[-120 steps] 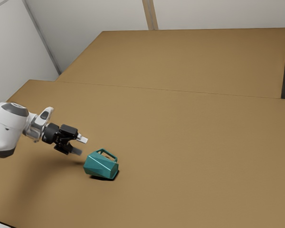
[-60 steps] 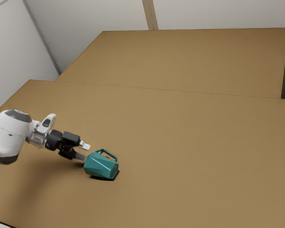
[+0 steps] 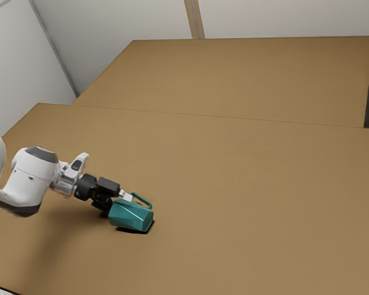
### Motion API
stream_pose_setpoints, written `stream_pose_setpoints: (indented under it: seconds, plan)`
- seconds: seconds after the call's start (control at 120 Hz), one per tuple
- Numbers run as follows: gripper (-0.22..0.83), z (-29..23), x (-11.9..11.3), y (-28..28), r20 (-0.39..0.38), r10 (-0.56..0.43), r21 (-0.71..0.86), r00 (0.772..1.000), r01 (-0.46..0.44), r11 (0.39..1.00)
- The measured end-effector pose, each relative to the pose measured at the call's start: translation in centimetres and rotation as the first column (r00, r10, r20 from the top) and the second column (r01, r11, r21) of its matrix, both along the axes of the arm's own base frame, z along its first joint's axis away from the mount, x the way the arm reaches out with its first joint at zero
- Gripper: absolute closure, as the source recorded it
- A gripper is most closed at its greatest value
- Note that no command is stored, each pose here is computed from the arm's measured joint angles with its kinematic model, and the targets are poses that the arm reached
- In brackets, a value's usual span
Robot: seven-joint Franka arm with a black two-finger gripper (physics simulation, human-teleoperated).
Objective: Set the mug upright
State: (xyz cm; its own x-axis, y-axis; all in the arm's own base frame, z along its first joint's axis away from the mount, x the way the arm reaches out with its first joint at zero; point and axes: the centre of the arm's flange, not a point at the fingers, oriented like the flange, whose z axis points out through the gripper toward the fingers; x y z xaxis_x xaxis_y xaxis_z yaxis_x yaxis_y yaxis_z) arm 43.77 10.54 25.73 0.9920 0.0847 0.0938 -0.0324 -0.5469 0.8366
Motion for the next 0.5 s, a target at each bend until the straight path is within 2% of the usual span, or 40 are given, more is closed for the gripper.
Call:
stream_pose_setpoints:
  seconds: [0.108,0.2,0.358,0.5]
  plan:
    - [0.43,0.0,0.0,0.3,0.005,0.008,0.003,1.0,-0.008,1.0]
    - [0.58,0.1,0.0,0.4,0.007,0.01,0.004,1.0,-0.01,1.0]
    - [0.69,0.7,0.1,0.6,0.018,0.013,-0.01,1.0,-0.012,1.0]
    - [0.75,1.8,0.8,0.1,0.041,0.008,-0.045,0.999,-0.006,0.999]
